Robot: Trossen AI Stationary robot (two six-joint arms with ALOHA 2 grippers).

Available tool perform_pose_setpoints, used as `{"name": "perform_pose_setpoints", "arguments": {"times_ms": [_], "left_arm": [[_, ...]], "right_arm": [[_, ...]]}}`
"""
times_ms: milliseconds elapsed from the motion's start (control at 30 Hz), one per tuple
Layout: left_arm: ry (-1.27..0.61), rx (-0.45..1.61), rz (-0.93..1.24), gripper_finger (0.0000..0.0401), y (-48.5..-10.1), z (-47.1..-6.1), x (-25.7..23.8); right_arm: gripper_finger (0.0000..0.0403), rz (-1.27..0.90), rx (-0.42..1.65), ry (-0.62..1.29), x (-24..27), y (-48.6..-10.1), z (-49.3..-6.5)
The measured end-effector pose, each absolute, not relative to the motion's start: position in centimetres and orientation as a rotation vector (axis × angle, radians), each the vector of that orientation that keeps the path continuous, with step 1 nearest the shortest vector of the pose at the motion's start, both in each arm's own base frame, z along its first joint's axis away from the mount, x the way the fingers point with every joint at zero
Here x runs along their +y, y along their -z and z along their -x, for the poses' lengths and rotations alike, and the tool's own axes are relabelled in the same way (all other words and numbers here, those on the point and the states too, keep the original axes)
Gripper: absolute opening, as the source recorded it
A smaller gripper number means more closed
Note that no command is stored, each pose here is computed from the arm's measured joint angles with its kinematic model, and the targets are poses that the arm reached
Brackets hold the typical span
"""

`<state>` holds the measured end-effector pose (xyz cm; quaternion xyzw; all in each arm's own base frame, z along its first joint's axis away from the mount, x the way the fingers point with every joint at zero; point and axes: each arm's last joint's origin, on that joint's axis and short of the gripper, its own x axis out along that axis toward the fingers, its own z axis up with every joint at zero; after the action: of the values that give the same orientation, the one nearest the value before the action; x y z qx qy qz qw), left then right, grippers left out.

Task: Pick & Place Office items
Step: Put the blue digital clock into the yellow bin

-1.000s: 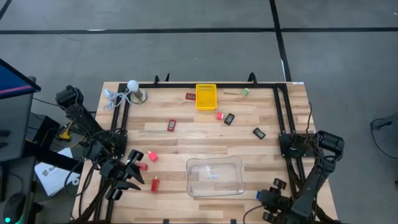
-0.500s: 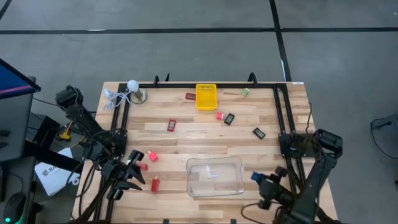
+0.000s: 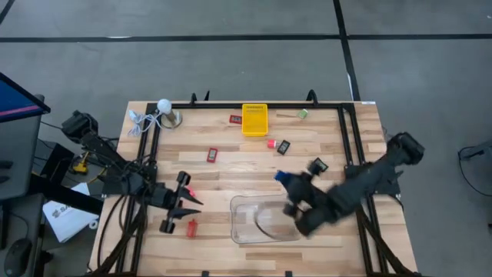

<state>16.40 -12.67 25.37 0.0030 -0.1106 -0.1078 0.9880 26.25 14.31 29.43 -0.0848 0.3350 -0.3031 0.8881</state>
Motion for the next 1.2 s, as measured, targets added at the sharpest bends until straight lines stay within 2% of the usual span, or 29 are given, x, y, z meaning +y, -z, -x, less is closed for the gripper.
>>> {"name": "perform_pose_setpoints", "arguments": {"times_ms": [133,300,567,733,967,1200], "left_arm": [[0.214,-0.220,-0.006,0.0091,-25.4,-16.4,-12.6],[0.215,-0.218,-0.008,0.0091,-25.3,-16.4,-12.7],[0.216,-0.217,-0.008,0.0091,-25.3,-16.4,-12.7],[0.216,-0.218,-0.007,0.0091,-25.3,-16.4,-12.7],[0.212,-0.224,-0.004,0.0091,-25.4,-16.4,-12.5],[0.215,-0.209,0.001,0.0091,-25.3,-16.4,-12.6]], "right_arm": [[0.0152,0.103,0.719,0.523,9.0,-29.0,-29.3],[0.0141,0.029,0.747,0.456,1.5,-27.7,-31.4],[0.0145,-0.133,0.751,0.422,-8.6,-27.1,-30.8],[0.0142,-0.209,0.790,0.406,-12.3,-26.0,-30.7],[0.0144,-0.223,0.826,0.369,-15.4,-24.4,-36.1],[0.0144,-0.263,1.035,0.388,-19.2,-23.7,-39.6]]}}
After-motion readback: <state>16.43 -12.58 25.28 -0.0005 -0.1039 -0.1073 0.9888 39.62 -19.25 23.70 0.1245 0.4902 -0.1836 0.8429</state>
